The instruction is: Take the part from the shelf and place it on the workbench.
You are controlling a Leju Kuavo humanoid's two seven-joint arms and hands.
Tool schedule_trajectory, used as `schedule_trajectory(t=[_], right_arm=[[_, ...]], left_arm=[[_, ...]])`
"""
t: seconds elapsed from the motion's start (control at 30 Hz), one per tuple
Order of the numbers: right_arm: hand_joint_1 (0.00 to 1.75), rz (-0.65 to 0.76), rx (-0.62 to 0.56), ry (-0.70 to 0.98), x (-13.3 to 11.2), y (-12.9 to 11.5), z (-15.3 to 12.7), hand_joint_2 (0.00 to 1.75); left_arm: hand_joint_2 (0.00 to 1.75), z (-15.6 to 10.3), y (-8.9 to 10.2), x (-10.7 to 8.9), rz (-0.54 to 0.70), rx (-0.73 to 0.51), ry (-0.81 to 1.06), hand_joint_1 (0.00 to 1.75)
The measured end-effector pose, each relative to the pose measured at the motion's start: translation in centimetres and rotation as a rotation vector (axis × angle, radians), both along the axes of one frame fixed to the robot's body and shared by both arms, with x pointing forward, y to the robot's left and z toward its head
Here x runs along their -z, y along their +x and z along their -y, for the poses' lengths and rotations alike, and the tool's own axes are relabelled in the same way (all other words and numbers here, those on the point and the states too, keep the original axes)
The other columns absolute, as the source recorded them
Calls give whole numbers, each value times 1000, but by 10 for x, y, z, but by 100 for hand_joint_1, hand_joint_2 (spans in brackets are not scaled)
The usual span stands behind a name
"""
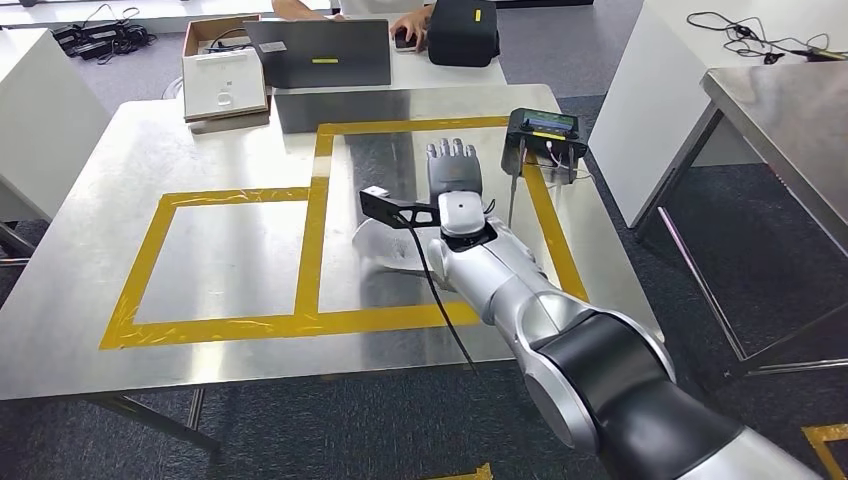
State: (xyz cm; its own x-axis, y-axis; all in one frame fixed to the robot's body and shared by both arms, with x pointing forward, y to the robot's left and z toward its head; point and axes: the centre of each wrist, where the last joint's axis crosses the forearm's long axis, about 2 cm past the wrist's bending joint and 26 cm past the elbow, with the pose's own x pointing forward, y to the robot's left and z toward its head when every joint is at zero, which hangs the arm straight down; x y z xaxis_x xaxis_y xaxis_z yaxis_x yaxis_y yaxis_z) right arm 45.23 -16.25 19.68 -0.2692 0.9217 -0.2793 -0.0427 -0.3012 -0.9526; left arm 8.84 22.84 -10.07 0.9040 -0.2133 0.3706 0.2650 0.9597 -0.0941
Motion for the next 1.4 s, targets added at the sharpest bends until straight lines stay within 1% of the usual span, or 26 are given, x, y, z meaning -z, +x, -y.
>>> schedule_trajectory(t=[0.07, 0.23, 0.3, 0.4, 0.77, 1.17, 1.4], right_arm=[[0, 36, 8, -4, -18, 9, 1, 175], [0, 145, 25, -16, -79, 32, 5, 175], [0, 175, 35, -20, -95, 37, 9, 175], [0, 203, 50, -25, -107, 42, 16, 175], [0, 222, 104, -42, -112, 48, 39, 175], [0, 224, 114, -47, -113, 49, 44, 175], [0, 225, 123, -51, -113, 50, 50, 175]], left_arm=[[0, -1, -1, 0, -3, 0, 2, 0], [0, -1, 0, 0, -8, 6, 6, 0], [0, -1, 3, 0, -8, 11, 8, 0], [0, -1, 6, -1, -5, 18, 11, 0], [0, 3, 16, -4, 13, 38, 11, 0], [0, 4, 19, -5, 23, 46, 10, 0], [0, 8, 22, -6, 51, 97, 11, 0]])
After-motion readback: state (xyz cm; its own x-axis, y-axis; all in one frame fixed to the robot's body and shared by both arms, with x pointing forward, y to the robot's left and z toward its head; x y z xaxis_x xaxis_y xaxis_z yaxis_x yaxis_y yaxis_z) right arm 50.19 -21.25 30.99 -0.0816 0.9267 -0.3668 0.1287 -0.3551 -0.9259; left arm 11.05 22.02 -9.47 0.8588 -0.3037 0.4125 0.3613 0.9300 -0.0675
